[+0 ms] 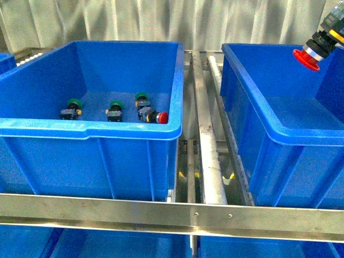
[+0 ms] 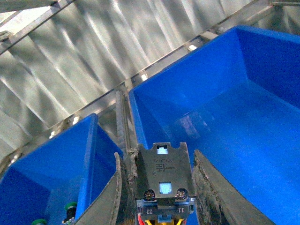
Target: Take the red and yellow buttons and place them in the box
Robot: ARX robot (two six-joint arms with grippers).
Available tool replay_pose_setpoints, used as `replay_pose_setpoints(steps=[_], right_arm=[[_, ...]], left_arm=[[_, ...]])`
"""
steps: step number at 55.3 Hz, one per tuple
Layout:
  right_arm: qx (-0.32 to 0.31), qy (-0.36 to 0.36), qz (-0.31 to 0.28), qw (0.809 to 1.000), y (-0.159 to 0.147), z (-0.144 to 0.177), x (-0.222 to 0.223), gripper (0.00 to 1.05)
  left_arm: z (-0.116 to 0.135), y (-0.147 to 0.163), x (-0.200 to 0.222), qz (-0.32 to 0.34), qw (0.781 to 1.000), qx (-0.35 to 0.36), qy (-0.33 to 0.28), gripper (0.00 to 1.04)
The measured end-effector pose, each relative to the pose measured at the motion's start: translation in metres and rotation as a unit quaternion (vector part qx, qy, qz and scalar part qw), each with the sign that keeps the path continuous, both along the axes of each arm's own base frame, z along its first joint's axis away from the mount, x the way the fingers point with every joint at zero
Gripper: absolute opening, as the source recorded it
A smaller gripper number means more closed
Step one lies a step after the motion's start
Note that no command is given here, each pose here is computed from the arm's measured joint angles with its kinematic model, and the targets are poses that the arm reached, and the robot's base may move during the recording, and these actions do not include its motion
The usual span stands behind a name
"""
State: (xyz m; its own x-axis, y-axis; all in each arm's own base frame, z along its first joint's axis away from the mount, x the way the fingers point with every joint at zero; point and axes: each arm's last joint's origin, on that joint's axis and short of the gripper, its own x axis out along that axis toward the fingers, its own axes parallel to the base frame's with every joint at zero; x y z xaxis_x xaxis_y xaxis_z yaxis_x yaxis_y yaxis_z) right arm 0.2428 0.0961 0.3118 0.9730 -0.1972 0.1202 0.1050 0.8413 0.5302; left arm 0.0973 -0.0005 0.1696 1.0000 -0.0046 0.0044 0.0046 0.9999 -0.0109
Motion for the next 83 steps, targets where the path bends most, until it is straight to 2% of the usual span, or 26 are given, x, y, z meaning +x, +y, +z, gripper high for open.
replay_pose_setpoints(steps=[6,12,15,27,46,74,79,83], right_arm=[[0.001,-0.002,-0.002,1.000,-0.001,0.001,-0.001,0.25],[-0.009,0.002,-0.008,1.000,-0.001,-0.001,-0.002,0.25],[-0.015,0.008,-0.009,1.000,-0.001,-0.002,-0.002,0.25],[-0.023,0.011,-0.011,1.000,-0.001,-0.002,-0.002,0.25],[-0.013,0.019,-0.014,1.000,0.000,-0.010,-0.004,0.25],[-0.001,0.014,-0.052,0.999,-0.021,-0.017,-0.019,0.25],[-0.008,0.015,-0.079,0.997,-0.029,-0.018,-0.019,0.25],[-0.027,0.006,-0.068,0.997,-0.029,-0.013,-0.018,0.25]], left_arm=[[0.000,0.000,0.000,0.000,1.000,0.000,0.000,0.23],[0.000,0.000,0.000,0.000,1.000,0.000,0.000,0.52],[0.000,0.000,0.000,0.000,1.000,0.000,0.000,0.62],[0.000,0.000,0.000,0.000,1.000,0.001,0.000,0.98],[0.000,0.000,0.000,0.002,1.000,0.001,0.000,0.97],[0.000,0.000,0.000,-0.001,1.000,0.002,-0.001,0.97],[0.000,0.000,0.000,0.000,1.000,0.002,-0.001,0.97],[0.000,0.000,0.000,0.000,1.000,0.002,-0.001,0.97]])
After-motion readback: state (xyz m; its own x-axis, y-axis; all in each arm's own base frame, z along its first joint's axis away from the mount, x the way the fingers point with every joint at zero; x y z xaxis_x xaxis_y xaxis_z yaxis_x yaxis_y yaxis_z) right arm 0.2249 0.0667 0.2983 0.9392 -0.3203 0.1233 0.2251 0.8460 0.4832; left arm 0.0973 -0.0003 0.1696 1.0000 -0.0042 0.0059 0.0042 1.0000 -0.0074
